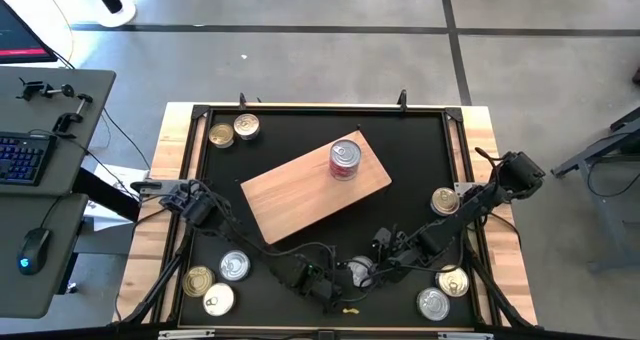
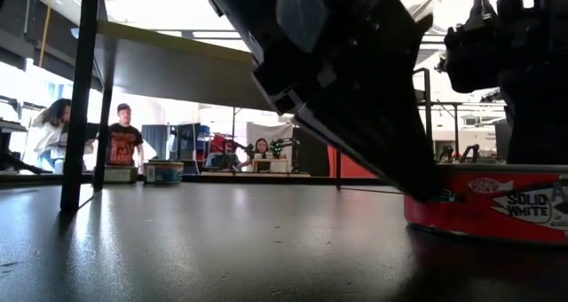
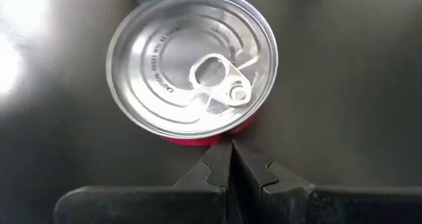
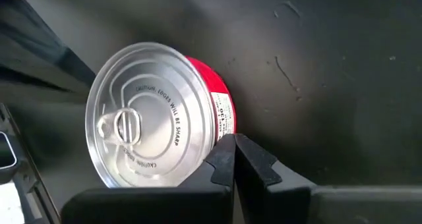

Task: Stack canned seafood by type on shelf
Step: Stack the red tuna can on the top of the other red tuna cans on the shelf

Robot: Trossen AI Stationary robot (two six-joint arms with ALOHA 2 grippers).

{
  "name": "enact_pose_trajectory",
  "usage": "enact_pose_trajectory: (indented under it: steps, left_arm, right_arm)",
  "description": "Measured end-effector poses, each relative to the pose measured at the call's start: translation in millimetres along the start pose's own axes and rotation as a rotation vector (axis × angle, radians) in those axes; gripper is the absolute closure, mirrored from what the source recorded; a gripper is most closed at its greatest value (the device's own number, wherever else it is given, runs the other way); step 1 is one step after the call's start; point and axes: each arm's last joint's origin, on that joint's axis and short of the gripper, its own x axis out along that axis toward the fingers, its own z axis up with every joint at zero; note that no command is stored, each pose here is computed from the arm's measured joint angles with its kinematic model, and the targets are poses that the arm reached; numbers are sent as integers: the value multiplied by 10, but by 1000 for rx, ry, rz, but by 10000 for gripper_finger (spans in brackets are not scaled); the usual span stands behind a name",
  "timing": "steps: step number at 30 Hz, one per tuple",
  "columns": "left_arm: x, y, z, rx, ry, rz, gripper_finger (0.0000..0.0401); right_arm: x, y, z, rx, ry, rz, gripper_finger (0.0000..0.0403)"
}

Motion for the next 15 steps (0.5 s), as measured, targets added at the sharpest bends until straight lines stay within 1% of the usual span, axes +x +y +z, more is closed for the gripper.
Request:
enact_pose_trajectory:
  steps: [6, 13, 15]
  left_arm:
    - [54, -14, -31, -8, 10, -14, 401]
    - [106, -4, -71, -15, 34, -10, 401]
    - [111, 7, -65, -17, 32, -7, 401]
  right_arm:
    - [-36, 52, 13, 15, -10, 52, 403]
    - [-363, 289, 91, 19, -19, 142, 403]
    - [-413, 346, 106, 18, -31, 162, 403]
